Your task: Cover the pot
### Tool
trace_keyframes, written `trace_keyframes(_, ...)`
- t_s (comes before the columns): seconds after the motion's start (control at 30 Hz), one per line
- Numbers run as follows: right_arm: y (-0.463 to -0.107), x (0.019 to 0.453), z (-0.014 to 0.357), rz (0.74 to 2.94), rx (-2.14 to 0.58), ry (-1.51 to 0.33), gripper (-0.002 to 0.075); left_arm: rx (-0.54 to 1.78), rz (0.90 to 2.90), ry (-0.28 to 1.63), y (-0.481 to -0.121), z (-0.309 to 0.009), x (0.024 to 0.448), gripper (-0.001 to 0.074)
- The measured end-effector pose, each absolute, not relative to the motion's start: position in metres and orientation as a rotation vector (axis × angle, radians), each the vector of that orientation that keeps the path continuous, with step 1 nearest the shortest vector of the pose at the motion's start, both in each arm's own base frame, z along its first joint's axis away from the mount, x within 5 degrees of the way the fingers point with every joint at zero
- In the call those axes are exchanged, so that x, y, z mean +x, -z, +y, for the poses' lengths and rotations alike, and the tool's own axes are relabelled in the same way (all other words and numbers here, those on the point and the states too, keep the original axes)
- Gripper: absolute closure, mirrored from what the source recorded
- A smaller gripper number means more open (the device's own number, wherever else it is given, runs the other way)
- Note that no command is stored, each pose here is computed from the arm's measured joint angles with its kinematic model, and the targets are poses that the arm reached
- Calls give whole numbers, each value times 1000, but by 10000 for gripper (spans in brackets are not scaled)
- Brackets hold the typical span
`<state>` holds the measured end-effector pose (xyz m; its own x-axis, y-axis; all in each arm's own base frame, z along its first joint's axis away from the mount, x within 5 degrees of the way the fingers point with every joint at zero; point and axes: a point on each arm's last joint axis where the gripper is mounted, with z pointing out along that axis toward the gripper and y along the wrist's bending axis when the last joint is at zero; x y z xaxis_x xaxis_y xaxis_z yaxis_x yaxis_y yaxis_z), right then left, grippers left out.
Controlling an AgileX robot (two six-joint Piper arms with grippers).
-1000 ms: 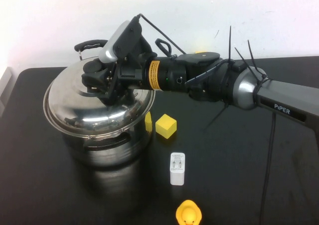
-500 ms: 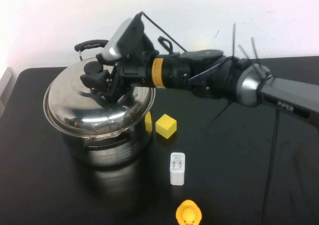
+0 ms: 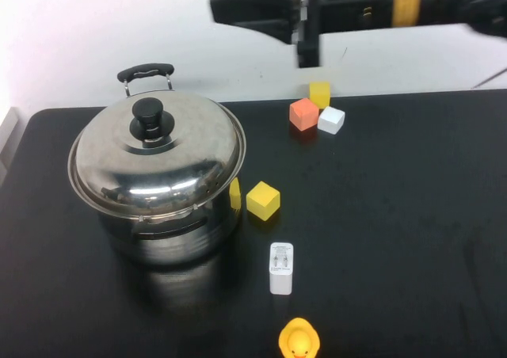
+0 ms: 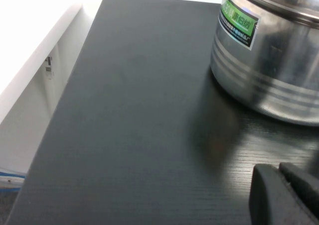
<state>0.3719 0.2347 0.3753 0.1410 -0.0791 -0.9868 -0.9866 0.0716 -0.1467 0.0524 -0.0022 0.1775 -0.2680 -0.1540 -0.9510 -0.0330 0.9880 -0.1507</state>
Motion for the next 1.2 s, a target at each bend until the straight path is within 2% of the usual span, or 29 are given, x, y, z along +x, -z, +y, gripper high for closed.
trace_keyframes(0.23,-403,322,200,1294,-1244,-734,713,-136,1841,116,-177,-2,52,737)
trace_keyframes(0.37,-404,284,173,1379,-1112,-594,713,-136,1841,116,-177,-2,52,737)
trace_keyframes(0.53,-384,228,135,1475,-970,-442,714,-136,1841,116,-177,-2,52,737)
trace_keyframes(0.83,-351,127,87,1428,-862,-340,714,-136,1841,116,-177,-2,52,737)
trace_keyframes(1.0,-341,92,69,1370,-785,-316,714,-136,1841,116,-177,-2,52,737)
trace_keyframes(1.2,-331,72,56,1323,-719,-275,714,-136,1841,116,-177,-2,52,737)
